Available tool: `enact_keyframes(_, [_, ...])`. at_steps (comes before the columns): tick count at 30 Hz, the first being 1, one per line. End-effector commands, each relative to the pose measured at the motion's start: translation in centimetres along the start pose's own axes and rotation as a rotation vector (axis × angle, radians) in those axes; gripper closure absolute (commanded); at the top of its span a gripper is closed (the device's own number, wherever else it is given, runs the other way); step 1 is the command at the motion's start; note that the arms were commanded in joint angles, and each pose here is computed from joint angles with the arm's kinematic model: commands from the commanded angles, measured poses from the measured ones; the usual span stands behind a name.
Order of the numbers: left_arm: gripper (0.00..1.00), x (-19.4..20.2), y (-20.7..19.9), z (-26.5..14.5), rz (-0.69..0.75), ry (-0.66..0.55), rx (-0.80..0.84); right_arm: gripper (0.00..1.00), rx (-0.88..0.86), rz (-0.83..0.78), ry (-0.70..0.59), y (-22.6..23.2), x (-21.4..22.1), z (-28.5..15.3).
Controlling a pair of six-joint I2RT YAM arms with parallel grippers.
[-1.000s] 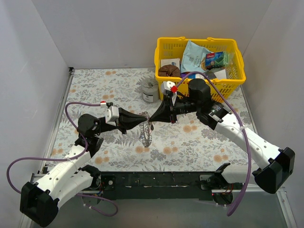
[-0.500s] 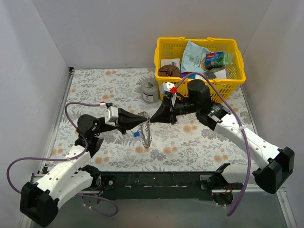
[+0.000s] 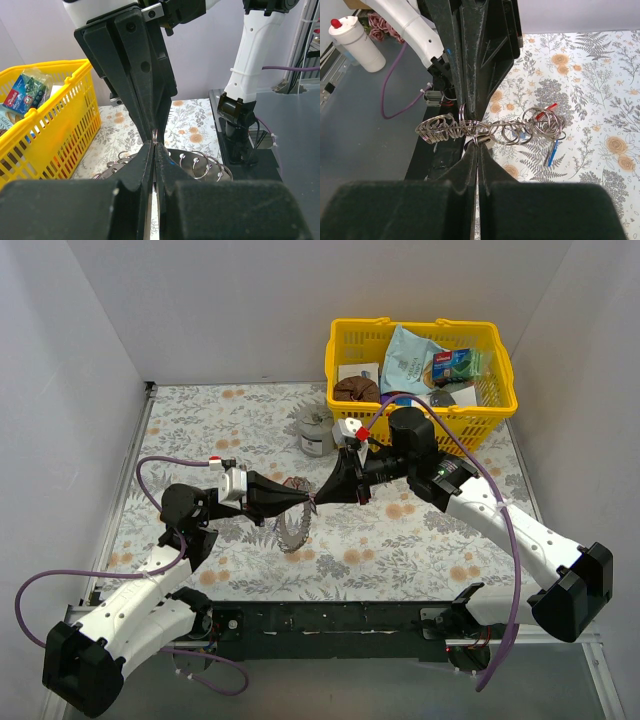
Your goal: Put the keys on the keyring
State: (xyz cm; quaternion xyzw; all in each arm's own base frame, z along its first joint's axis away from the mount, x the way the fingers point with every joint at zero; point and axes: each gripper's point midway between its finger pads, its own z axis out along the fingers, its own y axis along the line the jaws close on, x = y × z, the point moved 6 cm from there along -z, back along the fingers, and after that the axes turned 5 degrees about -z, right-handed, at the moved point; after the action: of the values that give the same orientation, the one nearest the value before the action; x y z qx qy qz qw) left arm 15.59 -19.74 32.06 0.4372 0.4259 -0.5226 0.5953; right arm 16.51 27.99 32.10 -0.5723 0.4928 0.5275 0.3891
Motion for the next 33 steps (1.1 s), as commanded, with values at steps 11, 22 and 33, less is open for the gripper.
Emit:
enact_keyframes(11, [1.0, -2.3, -0.8, 0.0, 0.119, -0.064, 0.01, 0.46, 0.143, -0.153, -0.001, 0.7, -2.5, -2.0])
enact_keyframes(22, [1.0, -2.2, -0.7, 0.0, 0.117, -0.056, 0.003, 0.45, 0.159, -0.215, -0.08, 1.7, -5.7, -2.8])
enact_keyframes(33, [1.0, -2.0, -0.4, 0.1, 0.111, -0.047, -0.007, 0.51, 0.076, -0.182, -0.151, 2.8, -7.1, -2.0])
